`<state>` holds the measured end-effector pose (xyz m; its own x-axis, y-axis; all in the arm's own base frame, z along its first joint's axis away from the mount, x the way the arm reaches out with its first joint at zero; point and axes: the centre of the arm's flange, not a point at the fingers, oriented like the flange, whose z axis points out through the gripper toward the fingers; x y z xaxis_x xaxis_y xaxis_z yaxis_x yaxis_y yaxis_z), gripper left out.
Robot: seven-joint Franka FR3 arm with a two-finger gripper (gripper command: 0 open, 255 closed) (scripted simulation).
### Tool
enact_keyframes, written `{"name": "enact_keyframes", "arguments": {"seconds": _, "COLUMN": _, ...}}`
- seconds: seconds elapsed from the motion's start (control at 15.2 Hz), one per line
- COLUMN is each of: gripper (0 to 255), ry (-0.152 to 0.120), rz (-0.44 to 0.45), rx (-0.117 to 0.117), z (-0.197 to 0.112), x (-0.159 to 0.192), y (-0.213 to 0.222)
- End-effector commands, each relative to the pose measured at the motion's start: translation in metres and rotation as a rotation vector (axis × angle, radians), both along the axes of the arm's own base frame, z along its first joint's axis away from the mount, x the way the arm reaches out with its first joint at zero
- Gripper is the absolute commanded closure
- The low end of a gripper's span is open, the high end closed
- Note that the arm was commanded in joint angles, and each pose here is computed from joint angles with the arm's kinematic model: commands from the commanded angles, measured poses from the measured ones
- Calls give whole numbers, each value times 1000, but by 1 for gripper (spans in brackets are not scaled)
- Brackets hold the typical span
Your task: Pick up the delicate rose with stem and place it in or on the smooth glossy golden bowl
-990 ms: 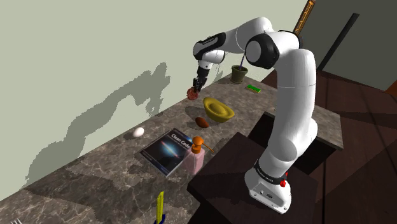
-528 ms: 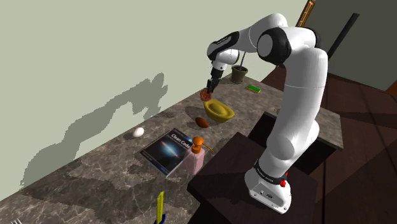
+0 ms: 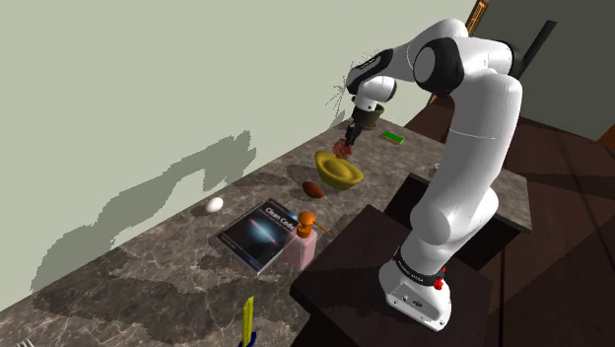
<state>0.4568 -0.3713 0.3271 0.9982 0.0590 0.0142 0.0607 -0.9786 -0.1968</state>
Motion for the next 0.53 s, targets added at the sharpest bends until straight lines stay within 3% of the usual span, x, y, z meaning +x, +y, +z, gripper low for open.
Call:
{"name": "enact_keyframes", "arguments": {"seconds": 0.0, "gripper": 255, "ry": 0, "rz": 2, "rx": 0, "z": -4, "x": -12, "y": -9}}
{"name": "enact_keyframes", "arguments": {"seconds": 0.46, "gripper": 255, "ry": 0, "rz": 2, "rx": 0, "z": -41, "x": -12, "y": -9}}
